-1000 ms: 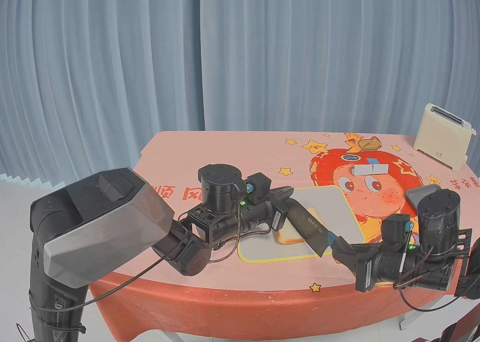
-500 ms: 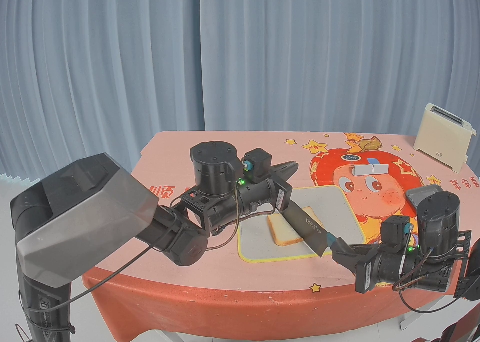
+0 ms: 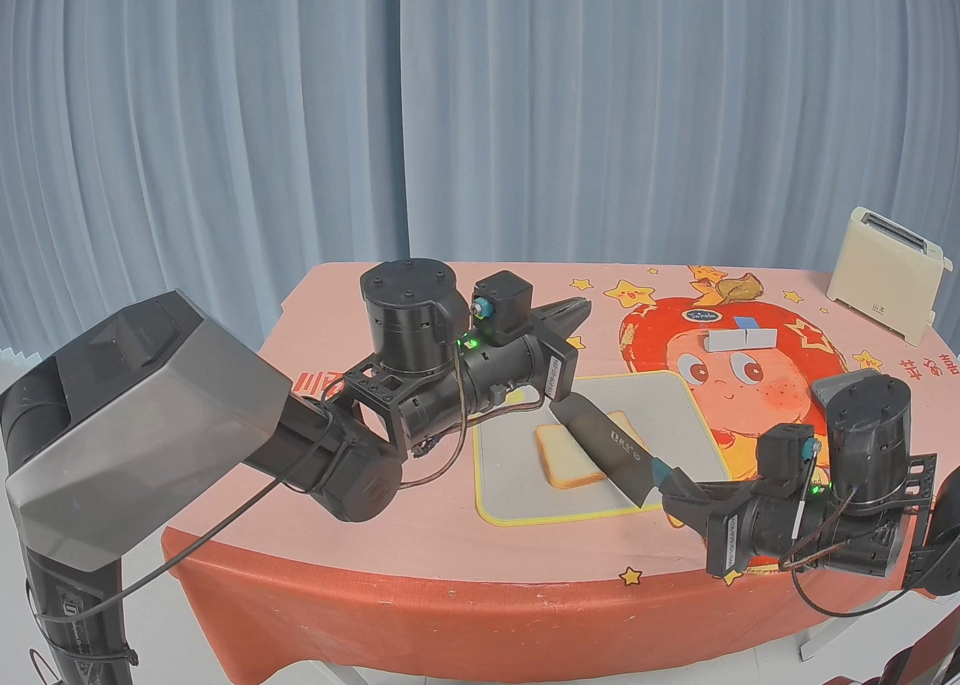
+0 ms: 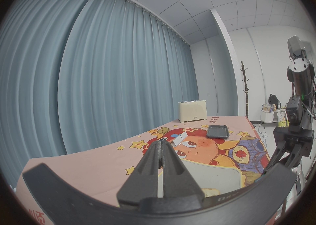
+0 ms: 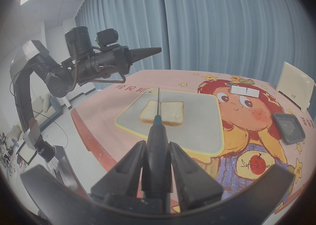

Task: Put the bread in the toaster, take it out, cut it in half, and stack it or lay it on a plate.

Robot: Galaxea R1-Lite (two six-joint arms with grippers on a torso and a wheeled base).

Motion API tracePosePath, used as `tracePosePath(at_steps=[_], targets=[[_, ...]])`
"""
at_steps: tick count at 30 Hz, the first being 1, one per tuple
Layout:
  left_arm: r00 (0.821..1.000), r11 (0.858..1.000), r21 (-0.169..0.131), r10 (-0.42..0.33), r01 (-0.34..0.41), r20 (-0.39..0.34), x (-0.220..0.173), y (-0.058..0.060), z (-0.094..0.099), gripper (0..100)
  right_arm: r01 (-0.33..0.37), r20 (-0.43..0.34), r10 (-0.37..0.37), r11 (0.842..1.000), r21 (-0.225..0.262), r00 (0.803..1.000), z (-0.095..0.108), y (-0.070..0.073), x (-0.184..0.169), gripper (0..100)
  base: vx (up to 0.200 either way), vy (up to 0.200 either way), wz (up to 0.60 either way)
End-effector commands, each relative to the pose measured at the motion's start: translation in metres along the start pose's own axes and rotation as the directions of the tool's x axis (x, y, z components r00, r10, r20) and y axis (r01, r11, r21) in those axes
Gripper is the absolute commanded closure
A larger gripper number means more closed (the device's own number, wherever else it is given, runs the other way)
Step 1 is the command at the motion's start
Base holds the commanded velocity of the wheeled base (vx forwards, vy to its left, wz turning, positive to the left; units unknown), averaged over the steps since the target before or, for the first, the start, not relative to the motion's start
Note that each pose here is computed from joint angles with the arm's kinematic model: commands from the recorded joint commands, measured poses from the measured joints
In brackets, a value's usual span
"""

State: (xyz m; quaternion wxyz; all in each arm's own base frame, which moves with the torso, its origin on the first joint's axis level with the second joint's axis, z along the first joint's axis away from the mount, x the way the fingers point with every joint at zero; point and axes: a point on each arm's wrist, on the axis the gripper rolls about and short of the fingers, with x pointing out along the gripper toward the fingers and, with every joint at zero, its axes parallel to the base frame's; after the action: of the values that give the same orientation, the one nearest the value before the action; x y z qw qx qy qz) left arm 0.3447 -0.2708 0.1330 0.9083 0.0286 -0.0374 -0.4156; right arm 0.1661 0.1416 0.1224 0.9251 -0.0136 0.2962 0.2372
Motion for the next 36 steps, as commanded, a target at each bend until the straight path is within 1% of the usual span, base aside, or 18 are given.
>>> tracePosePath(at_steps=[1,5,11,15,17,19,20,21,23,25,27,28,29,32,34,36], targets=[[1.0,1.0,0.0,0.0,0.0,-0.004,-0.001,0.0,-0.001,100,0.017,-0.002,-0.017,1.0,0.005,1.0,0.002,-0.003,0.004,100,0.0,0.0,0.0],[1.0,1.0,0.002,-0.001,0.001,-0.005,0.0,-0.001,-0.001,100,0.025,-0.006,-0.025,1.0,-0.014,1.0,0.002,-0.005,0.005,100,0.0,0.0,0.0],[1.0,1.0,0.002,-0.001,0.001,-0.008,-0.001,-0.001,-0.002,100,0.018,-0.01,-0.018,1.0,-0.021,1.0,0.001,-0.003,0.005,100,0.0,0.0,0.0],[1.0,1.0,0.003,-0.001,0.001,-0.007,-0.001,-0.001,0.0,100,0.024,-0.004,-0.024,1.0,-0.015,1.0,0.002,-0.004,0.005,100,0.0,0.0,0.0],[0.999,1.0,-0.001,-0.005,0.005,-0.032,-0.004,-0.002,-0.006,100,0.022,0.006,-0.022,1.0,-0.004,1.0,0.004,-0.005,0.003,100,0.0,0.0,0.0],[0.999,1.0,-0.002,-0.012,0.012,-0.04,-0.003,-0.005,-0.009,100,0.022,0.004,-0.022,1.0,-0.007,1.0,0.003,-0.005,0.004,100,0.0,0.0,0.0],[0.999,1.0,-0.003,-0.015,0.015,-0.046,-0.002,-0.006,-0.012,100,0.021,0.0,-0.021,1.0,-0.008,1.0,0.003,-0.004,0.004,100,0.0,0.0,0.0],[0.998,1.0,-0.005,-0.021,0.021,-0.059,0.001,-0.009,-0.018,100,0.019,-0.001,-0.019,1.0,-0.01,1.0,0.003,-0.004,0.005,100,0.0,0.0,0.0],[0.995,0.999,-0.012,-0.038,0.037,-0.095,0.006,-0.015,-0.037,100,0.017,-0.002,-0.017,1.0,-0.012,1.0,0.002,-0.003,0.004,100,0.0,0.0,0.0],[0.991,0.999,-0.018,-0.053,0.051,-0.122,0.008,-0.021,-0.05,100,0.019,-0.002,-0.019,1.0,-0.01,1.0,0.002,-0.004,0.005,100,0.0,0.0,0.0],[0.99,0.998,-0.017,-0.06,0.058,-0.129,0.009,-0.025,-0.054,100,0.02,-0.002,-0.02,1.0,-0.009,1.0,0.002,-0.004,0.005,100,0.0,0.0,0.0],[0.99,0.998,-0.017,-0.06,0.058,-0.129,0.009,-0.025,-0.054,100,0.02,-0.002,-0.02,1.0,-0.009,1.0,0.002,-0.004,0.005,100,0.0,0.0,0.0],[0.988,0.998,-0.016,-0.063,0.061,-0.144,0.012,-0.026,-0.061,100,0.019,-0.004,-0.019,1.0,-0.014,1.0,0.002,-0.004,0.004,100,0.0,0.0,0.0],[0.986,0.998,-0.019,-0.059,0.057,-0.155,0.015,-0.026,-0.067,100,0.018,-0.004,-0.018,1.0,-0.014,1.0,0.002,-0.004,0.004,100,0.0,0.0,0.0],[0.982,0.999,-0.021,-0.052,0.05,-0.179,0.014,-0.026,-0.077,100,0.017,-0.001,-0.017,1.0,-0.016,1.0,0.002,-0.003,0.004,100,0.0,0.0,0.0],[0.981,0.999,-0.021,-0.044,0.041,-0.191,0.014,-0.026,-0.081,100,0.019,0.003,-0.019,1.0,-0.013,1.0,0.003,-0.004,0.004,100,0.0,0.0,0.0]])
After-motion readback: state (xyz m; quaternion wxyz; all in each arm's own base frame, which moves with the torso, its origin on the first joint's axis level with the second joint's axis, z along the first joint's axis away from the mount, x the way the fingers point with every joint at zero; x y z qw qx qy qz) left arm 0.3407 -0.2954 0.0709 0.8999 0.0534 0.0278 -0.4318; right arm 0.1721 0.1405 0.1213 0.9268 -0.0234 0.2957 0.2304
